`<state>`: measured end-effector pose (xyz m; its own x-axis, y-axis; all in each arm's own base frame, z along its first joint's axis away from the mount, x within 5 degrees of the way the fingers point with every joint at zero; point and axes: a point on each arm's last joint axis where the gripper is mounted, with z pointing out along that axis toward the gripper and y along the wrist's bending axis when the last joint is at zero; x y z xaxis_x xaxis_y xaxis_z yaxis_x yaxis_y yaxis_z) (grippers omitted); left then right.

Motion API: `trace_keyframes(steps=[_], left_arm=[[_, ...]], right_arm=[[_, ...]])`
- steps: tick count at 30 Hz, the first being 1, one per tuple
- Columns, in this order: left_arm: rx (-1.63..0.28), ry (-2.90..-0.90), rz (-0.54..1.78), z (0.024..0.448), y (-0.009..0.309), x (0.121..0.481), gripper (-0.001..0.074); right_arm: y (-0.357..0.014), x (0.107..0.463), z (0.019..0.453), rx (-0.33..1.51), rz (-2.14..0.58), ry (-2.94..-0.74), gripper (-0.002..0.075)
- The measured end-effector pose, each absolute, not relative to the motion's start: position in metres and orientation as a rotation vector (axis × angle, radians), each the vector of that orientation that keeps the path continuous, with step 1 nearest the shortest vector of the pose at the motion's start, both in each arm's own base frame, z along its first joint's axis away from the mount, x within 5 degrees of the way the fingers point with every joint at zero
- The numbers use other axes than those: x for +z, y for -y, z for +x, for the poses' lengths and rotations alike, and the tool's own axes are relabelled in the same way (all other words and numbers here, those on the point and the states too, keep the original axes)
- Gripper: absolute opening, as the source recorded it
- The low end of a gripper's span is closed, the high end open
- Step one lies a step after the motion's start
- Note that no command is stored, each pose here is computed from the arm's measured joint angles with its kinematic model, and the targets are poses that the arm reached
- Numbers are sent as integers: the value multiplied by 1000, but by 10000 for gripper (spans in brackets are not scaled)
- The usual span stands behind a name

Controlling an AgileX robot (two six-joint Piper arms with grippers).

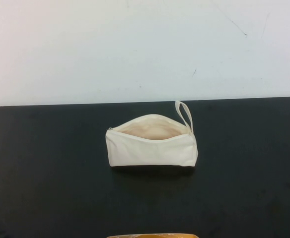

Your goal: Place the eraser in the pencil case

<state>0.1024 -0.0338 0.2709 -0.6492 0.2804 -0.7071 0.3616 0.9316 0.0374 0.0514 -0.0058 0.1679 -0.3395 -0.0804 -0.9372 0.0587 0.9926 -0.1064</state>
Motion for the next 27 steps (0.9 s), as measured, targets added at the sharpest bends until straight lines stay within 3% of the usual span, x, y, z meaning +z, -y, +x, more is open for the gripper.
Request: trace_keyframes(steps=[10,18,27], left_arm=[[239,-1996,482,59,-2,276,-1],[321,-1832,376,47,-8,274,-1],[70,-1633,143,47,1,234,-1]], right_arm=[[6,168,51,-142,-16,-1912,-1],[6,168,51,-142,-16,-1912,-1],[6,168,51,-142,-16,-1912,-1]])
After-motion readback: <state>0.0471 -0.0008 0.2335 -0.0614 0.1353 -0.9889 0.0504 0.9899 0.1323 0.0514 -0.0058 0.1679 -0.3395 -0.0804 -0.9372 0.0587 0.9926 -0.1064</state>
